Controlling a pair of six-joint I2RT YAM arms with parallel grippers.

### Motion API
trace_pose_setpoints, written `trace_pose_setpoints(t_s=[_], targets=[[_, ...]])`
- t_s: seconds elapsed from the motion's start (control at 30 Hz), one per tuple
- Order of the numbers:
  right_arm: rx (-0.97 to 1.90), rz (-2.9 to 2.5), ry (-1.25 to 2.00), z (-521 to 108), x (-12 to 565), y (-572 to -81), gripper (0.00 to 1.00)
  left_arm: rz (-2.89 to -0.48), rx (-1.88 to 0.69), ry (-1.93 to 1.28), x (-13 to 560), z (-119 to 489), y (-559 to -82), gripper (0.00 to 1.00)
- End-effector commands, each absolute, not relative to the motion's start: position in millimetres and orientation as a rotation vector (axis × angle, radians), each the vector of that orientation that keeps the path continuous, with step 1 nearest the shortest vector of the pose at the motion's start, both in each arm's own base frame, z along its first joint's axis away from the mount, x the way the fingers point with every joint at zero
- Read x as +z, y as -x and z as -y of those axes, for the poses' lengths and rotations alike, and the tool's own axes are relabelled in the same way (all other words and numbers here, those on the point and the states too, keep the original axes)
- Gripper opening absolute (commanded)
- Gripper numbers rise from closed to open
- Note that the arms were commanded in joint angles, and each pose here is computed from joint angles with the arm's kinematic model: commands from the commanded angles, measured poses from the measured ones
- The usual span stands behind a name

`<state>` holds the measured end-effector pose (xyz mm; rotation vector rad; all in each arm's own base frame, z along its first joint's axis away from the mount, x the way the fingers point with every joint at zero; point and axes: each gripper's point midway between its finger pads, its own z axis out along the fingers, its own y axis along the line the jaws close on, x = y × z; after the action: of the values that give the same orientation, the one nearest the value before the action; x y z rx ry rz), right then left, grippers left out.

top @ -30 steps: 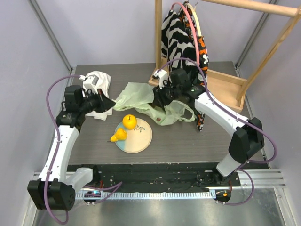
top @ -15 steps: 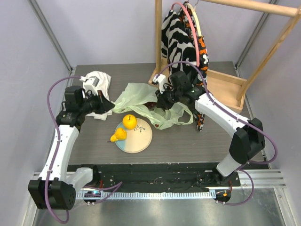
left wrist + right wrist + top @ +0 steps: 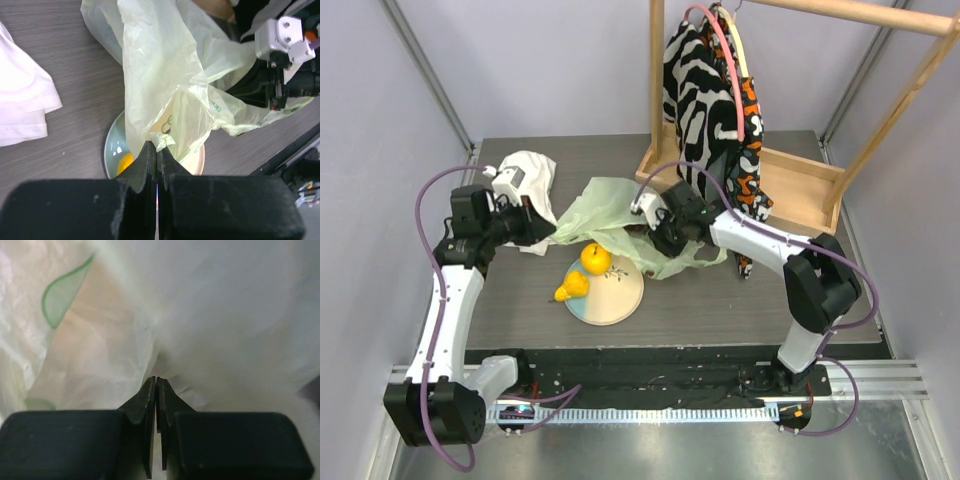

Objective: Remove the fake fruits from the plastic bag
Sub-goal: Adjust the plastic bag at the center of the board.

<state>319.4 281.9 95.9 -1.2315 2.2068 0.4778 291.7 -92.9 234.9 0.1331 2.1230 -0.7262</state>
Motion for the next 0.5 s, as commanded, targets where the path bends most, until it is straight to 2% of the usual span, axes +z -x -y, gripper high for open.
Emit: trace_pose_setpoints(t_s=[0.0,0.2,0.33,0.47], targets=[[0.493,-2.133,1.268,-284.2,111.8,-288.2,0.11,-2.12,-0.653,-0.256,238.1,87.6,-280.8,0.0],[0.462,-2.155,1.278,-273.9,103.9,-281.2,0.11,-2.186,-0.55,-0.331,224.8,75.4,-273.1,0.0],[0.433,-2.082,1.216,-285.8,123.1,-305.9,0.11,-2.177,-0.575,-0.32,231.8,78.0,-275.9,0.0],[0.441,-2.039,1.214,-310.3,131.6,-333.8,0.21,-2.128,-0.639,-0.281,250.7,86.1,-285.2,0.0]])
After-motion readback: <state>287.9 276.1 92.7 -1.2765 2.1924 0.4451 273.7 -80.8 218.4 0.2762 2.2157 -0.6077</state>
